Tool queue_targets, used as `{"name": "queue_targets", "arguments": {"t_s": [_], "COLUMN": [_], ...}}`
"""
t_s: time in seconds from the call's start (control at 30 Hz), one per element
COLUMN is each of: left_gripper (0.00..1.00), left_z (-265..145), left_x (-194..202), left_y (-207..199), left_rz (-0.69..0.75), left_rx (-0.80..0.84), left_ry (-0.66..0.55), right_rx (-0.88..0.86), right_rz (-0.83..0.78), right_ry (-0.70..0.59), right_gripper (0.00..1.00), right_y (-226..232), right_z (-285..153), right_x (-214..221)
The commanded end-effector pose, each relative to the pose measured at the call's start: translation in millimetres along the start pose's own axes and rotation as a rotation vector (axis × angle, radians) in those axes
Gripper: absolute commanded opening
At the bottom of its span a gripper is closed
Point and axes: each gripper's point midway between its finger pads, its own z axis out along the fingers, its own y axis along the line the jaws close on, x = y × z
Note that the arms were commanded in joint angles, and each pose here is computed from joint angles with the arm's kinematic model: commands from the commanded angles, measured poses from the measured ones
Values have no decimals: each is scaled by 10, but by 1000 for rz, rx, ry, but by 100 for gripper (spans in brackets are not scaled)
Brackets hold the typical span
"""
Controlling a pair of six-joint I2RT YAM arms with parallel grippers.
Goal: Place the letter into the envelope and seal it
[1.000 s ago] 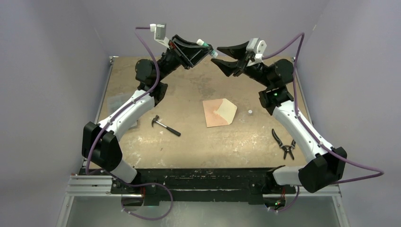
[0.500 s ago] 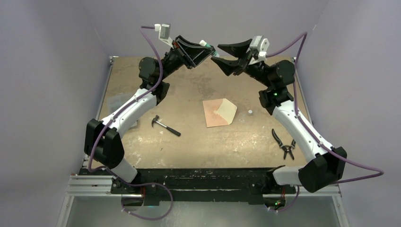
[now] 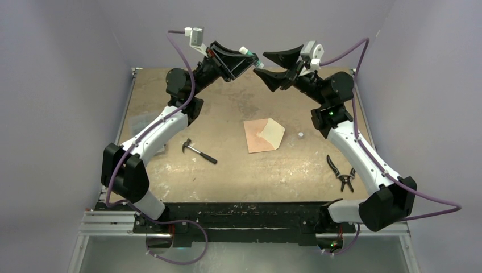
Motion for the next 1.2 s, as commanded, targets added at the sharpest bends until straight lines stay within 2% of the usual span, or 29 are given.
{"name": "queue_targets", "arguments": {"t_s": [0.0,0.07,0.2,0.37,0.57,0.73,0.77,0.97,1.17], "left_gripper": [0,0,0,0,0,0,0,0,0], "left_z": [70,70,78,89,53,5,0,-49,-90], "left_x": [-231,-231,-238,-260,-296,-387,-405,-460,-443], "left_y": [-312,-313,-327,-355,-449,-608,-633,-765,-825], "left_rz": [62,61,62,65,96,186,206,296,360], "left_rx": [80,82,87,98,138,198,208,267,298], "left_ry": [-50,-49,-48,-53,-81,-136,-146,-191,-199], "right_rx": [14,25,30,28,-5,-94,-120,-254,-302], "right_rz": [-10,-8,-12,3,181,498,607,988,1419], "right_ry": [-8,-10,-37,-30,-31,-94,-113,-271,-425], "right_gripper": [60,56,39,30,16,2,0,0,0], "right_y": [-21,-39,-42,-64,28,175,223,209,1], "right_z": [15,12,22,56,75,52,14,-226,-381], "right_x": [-53,-48,-143,-125,-46,-160,-198,-484,-510]}}
